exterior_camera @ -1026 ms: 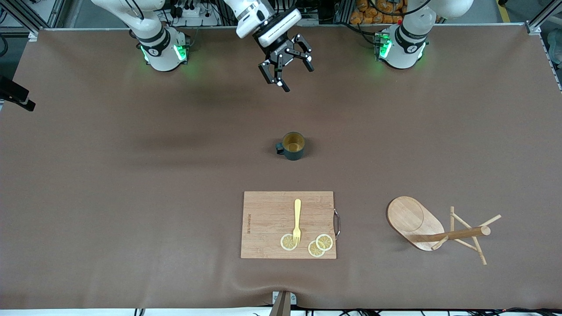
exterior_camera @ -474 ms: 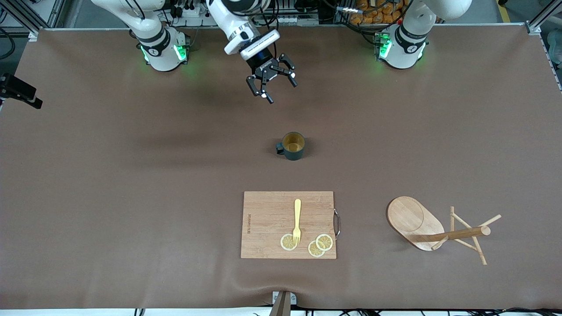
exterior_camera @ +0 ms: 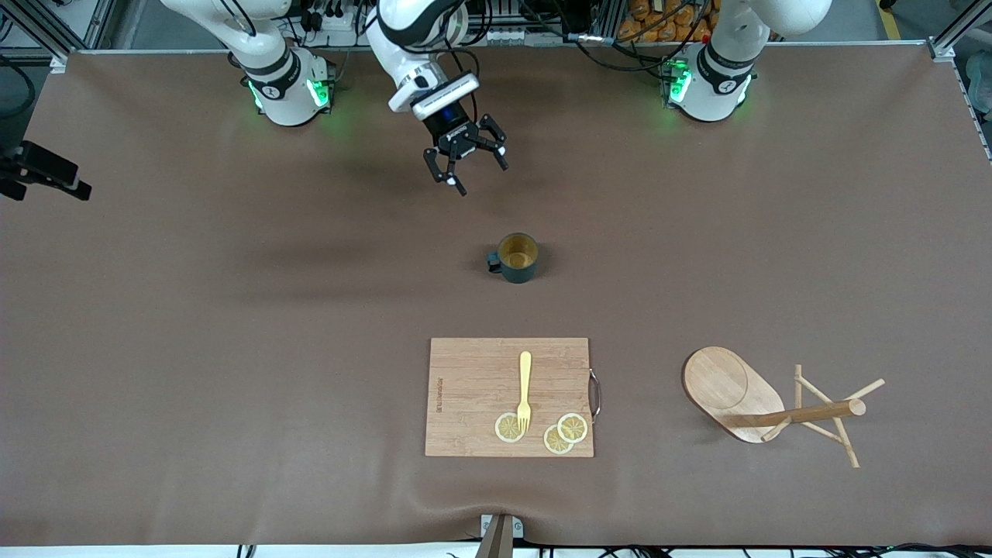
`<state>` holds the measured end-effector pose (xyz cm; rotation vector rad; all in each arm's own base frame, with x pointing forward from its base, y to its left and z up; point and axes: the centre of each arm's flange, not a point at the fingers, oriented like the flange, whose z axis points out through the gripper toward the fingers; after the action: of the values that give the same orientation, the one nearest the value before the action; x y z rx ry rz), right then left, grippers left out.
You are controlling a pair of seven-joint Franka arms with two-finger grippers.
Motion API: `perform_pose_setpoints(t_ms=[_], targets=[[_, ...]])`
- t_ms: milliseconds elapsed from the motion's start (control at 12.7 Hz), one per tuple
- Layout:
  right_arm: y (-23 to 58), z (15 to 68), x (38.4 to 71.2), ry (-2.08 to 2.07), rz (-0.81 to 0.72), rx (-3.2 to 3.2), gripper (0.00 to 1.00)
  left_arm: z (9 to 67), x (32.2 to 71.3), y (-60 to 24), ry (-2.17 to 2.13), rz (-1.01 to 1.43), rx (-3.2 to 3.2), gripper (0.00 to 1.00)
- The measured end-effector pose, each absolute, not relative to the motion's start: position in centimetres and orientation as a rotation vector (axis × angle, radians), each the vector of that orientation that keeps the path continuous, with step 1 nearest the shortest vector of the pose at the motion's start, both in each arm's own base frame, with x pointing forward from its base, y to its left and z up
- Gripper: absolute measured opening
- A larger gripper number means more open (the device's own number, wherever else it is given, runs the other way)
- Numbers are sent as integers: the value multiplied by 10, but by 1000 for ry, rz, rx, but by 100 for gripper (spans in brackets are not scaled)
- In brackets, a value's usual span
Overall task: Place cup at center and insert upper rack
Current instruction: 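Move the left gripper above the teal mug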
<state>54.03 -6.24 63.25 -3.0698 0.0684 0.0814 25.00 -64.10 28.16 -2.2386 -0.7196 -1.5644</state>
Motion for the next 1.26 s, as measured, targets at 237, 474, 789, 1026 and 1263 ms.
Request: perform_pose_setpoints(t_ms=[237,474,789,1026,1263], targets=[[-59,631,542,63,81,-3051,100,242,252,-645,-683,-1624,-2215,100],[-58,633,543,61,73,-3040,100,207,251,-649,-647,-1693,-2214,100],[-60,634,542,69,69,-3040,100,158,255,-646,-580,-1755,-2214,100],[-60,635,542,67,69,-3040,100,137,264,-647,-550,-1783,-2216,100],[-58,635,543,63,68,-3041,100,123,267,-648,-526,-1790,-2229,100]])
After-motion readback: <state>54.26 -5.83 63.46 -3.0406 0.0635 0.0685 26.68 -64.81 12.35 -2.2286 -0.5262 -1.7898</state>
